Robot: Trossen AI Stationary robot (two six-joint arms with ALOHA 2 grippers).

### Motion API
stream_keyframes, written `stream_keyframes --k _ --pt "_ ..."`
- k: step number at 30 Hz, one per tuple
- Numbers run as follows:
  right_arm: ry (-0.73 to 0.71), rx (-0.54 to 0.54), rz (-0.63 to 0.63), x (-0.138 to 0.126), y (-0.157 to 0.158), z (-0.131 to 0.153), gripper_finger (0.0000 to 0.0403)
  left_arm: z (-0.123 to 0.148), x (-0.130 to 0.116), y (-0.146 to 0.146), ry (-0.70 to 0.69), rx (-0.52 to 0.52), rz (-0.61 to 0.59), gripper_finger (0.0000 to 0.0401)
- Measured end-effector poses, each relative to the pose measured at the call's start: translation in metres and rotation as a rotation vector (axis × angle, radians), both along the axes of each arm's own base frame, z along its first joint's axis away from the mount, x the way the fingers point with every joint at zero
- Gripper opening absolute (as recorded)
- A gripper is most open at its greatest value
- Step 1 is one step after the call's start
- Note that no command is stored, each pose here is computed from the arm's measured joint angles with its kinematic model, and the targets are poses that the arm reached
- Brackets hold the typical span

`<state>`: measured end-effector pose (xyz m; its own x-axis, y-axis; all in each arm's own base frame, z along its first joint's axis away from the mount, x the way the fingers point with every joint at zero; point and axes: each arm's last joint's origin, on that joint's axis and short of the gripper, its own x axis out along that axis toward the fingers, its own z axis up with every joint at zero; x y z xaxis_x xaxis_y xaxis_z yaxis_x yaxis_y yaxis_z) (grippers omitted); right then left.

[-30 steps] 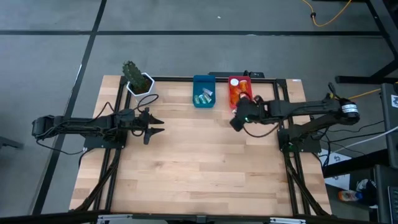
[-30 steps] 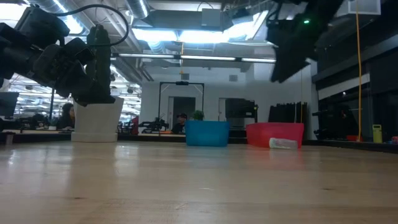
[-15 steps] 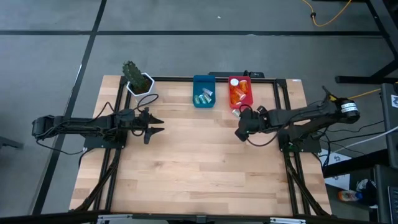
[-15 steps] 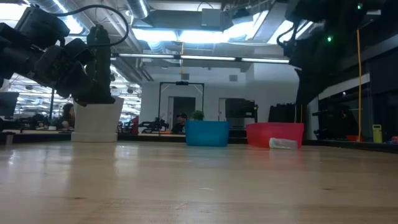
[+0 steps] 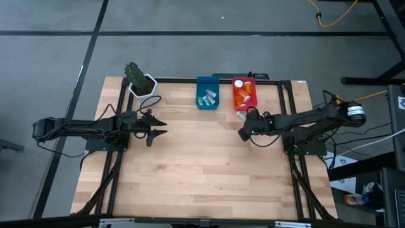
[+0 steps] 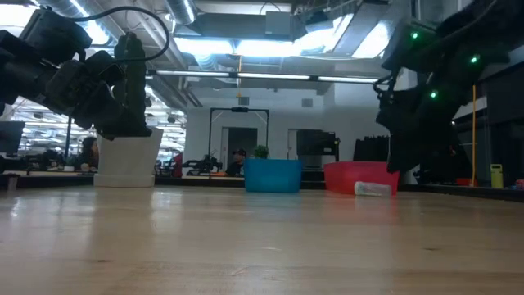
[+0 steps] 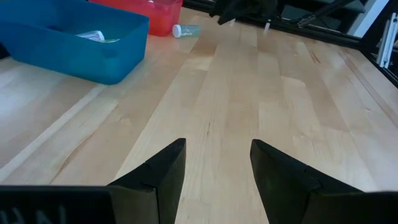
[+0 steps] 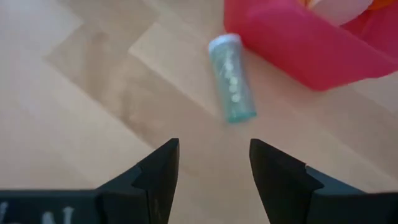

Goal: Pick and place medicine bottles into bin by pill shape (circle, oval)
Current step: Put the small blue pill bottle into the blue bin

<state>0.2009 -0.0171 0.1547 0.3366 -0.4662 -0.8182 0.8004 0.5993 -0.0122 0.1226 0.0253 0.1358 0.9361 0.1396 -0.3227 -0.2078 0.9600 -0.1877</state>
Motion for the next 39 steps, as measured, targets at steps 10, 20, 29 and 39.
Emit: stream_keyframes --k 10,20,29,39 --pt "-0.032 -0.046 -0.01 0.003 -0.025 -0.001 0.0197 0.0 0.0 0.0 0.0 0.0 0.0 0.0174" --pt "0.027 -0.018 -0.022 0.009 -0.04 -0.018 0.0197 0.0 0.0 0.0 0.0 0.0 0.0 0.0174" --pt "0.019 0.004 0.009 0.018 -0.049 -0.032 0.0197 0.0 0.0 0.0 0.0 0.001 0.002 0.0174" --pt "0.008 0.071 0.012 0.022 -0.048 -0.039 0.0134 0.0 0.0 0.0 0.0 0.0 0.003 0.0174"
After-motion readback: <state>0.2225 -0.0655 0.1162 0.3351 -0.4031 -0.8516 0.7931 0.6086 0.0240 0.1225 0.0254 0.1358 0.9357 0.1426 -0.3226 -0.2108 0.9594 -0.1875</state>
